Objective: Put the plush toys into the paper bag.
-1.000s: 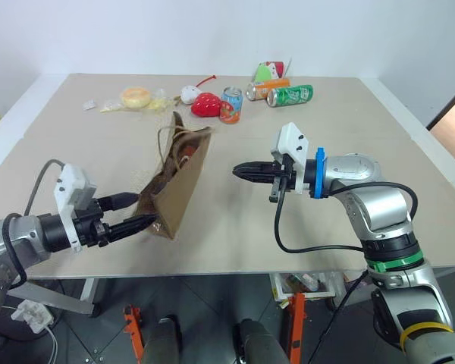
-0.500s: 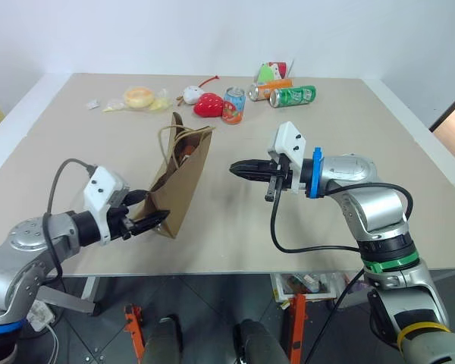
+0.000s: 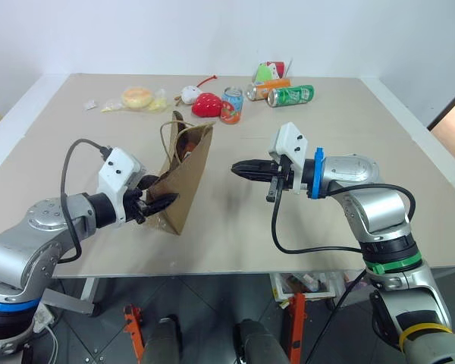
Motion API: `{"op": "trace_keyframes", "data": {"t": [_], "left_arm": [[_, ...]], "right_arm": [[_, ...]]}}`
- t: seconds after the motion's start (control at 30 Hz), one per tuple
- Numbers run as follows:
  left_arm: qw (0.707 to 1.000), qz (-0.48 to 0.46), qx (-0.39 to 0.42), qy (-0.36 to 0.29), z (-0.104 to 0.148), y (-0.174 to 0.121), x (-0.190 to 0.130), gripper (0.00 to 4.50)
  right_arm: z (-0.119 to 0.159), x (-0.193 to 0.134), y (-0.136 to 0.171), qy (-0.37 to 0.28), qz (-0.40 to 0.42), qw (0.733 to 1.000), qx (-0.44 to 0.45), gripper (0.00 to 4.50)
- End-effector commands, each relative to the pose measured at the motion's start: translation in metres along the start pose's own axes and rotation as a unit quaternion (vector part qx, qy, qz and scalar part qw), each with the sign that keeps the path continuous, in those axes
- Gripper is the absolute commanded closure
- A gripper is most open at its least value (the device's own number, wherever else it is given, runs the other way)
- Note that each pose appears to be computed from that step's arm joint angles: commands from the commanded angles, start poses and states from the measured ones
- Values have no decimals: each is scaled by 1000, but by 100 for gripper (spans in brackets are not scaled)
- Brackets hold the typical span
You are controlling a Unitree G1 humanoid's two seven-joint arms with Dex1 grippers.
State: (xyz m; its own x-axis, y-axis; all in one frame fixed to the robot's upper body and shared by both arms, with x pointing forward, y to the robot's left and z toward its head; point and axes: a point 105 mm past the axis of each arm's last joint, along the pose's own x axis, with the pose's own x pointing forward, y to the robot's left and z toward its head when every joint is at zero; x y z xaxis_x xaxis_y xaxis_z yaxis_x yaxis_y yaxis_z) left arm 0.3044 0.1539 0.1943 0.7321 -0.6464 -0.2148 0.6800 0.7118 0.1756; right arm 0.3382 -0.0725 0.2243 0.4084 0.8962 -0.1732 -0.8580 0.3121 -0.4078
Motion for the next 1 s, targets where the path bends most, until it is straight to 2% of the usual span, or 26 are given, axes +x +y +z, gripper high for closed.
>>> {"op": "trace_keyframes", "data": {"t": [0.03,0.1,0.27,0.43,0.63,0.77,0.9,1.0], "left_arm": [[1000,8,9,-18,11,4,0,360],[1000,10,8,-18,11,6,2,446],[999,15,13,-26,15,13,6,446],[997,-24,47,-48,18,26,5,446],[976,-174,104,-81,18,21,-4,446],[959,-229,142,-87,16,27,-1,446],[933,-299,161,-119,29,27,7,446],[914,-344,179,-120,34,26,13,446]], "right_arm": [[15,-4,-2,-20,-9,999,-28,450],[15,-6,-2,-19,-11,999,-28,450],[11,-18,-3,-6,-8,1000,-8,450],[7,-59,-1,9,13,998,66,450],[28,-103,-1,-54,6,989,137,450],[28,-109,2,-51,-7,988,147,450],[22,-108,6,-41,-21,988,149,450],[21,-107,9,-37,-27,988,149,450]]}}
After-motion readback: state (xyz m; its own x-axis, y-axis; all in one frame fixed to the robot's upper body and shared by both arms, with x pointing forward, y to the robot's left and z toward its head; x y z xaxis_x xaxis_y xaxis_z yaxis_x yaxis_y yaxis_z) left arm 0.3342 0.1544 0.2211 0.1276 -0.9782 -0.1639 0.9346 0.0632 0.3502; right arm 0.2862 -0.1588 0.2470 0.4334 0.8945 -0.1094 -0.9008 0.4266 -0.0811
